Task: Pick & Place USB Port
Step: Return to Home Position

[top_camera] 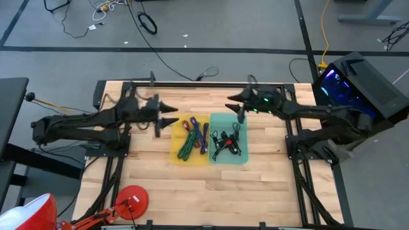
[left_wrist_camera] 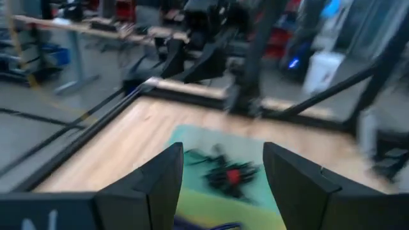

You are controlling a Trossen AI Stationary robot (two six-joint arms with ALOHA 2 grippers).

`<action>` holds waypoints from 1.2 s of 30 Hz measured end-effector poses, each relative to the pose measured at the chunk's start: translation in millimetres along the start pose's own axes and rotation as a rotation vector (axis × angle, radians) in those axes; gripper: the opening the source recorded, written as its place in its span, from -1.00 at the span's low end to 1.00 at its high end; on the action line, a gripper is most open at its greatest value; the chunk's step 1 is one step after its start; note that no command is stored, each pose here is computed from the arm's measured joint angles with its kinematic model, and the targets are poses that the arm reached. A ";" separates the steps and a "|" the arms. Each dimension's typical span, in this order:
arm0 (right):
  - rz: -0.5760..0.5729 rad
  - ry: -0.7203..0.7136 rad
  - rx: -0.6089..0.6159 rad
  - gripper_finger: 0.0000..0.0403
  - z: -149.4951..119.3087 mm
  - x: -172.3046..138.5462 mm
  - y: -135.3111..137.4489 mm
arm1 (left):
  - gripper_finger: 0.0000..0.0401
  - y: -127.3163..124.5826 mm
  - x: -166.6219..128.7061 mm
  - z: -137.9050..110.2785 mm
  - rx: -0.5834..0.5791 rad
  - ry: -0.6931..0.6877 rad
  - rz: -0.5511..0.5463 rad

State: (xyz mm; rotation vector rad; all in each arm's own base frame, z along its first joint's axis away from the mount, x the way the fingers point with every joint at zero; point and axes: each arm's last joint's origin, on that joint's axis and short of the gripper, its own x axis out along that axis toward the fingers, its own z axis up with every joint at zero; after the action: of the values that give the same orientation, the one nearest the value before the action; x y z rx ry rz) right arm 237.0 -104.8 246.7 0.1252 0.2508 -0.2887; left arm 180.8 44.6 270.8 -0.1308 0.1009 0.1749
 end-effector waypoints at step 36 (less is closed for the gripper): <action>0.221 -0.158 -0.007 -0.15 -103.9 -99.9 16.2 | 0.10 -30.3 -53.9 -88.3 -0.018 -0.011 -0.155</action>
State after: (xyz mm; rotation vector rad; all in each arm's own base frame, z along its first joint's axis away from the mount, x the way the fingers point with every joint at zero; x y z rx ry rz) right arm 125.6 -46.6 174.5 0.1209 0.0799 -0.0775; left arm 125.5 -6.3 193.3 -0.1552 0.0783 0.0215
